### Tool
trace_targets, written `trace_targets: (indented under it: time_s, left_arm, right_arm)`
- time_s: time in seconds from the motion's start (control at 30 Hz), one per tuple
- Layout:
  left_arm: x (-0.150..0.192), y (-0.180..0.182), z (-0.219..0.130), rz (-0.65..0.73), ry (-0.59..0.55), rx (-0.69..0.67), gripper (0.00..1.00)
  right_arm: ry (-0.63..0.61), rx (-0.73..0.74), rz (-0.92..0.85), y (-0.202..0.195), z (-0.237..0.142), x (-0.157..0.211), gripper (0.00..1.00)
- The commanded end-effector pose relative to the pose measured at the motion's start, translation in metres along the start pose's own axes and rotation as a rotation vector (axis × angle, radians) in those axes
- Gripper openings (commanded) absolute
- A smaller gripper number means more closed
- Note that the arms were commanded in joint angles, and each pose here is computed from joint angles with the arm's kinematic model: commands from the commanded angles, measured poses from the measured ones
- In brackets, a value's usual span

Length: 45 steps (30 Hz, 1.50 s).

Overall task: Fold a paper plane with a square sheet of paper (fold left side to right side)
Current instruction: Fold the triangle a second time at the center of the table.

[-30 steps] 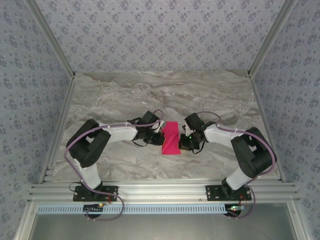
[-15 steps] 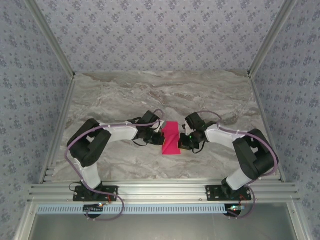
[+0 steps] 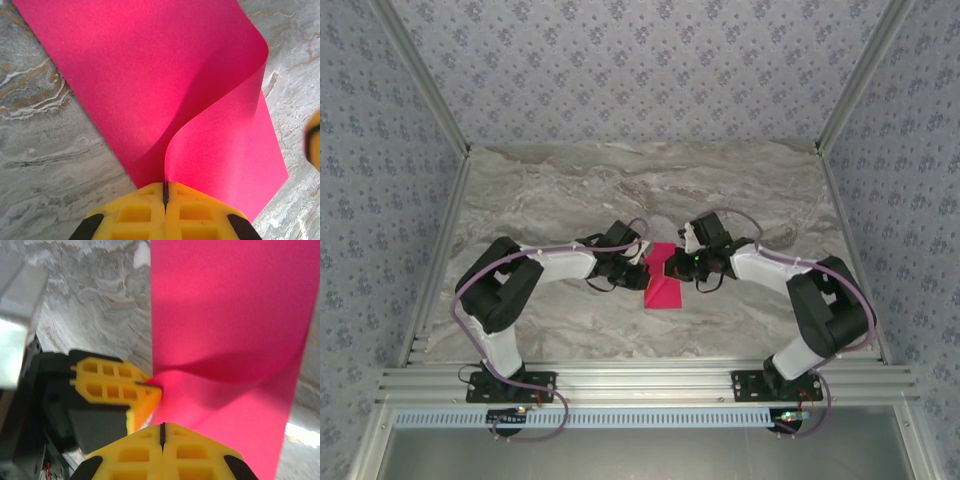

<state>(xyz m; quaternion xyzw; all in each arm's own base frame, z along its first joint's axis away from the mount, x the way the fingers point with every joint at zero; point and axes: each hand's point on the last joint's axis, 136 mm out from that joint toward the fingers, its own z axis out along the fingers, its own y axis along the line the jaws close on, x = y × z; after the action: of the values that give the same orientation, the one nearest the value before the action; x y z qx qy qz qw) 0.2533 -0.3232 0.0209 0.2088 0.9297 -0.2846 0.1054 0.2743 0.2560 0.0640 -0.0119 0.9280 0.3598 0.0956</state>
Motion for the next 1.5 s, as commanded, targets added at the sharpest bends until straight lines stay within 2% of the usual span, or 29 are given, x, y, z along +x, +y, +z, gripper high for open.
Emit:
trace_targets:
  time_s: [0.0, 0.37, 0.9, 1.27, 1.47]
  left_arm:
    - [0.005, 0.011, 0.006, -0.005, 0.035, -0.035, 0.01]
    - [0.006, 0.013, 0.006, -0.007, 0.038, -0.044, 0.01]
    - [0.007, 0.016, 0.008, -0.012, 0.049, -0.063, 0.0]
    - [0.006, 0.015, 0.007, -0.016, 0.046, -0.062, 0.01]
    - [-0.009, 0.003, -0.012, -0.017, -0.011, -0.051, 0.11]
  right_arm:
    - [-0.001, -0.042, -0.007, 0.014, 0.009, -0.01, 0.01]
    - [0.067, 0.04, 0.001, -0.014, 0.034, 0.003, 0.01]
    - [0.109, 0.155, -0.039, -0.043, 0.033, 0.018, 0.01]
    - [0.164, 0.245, -0.006, -0.065, 0.032, 0.031, 0.01]
    - [0.189, 0.278, 0.008, -0.074, 0.033, 0.037, 0.01]
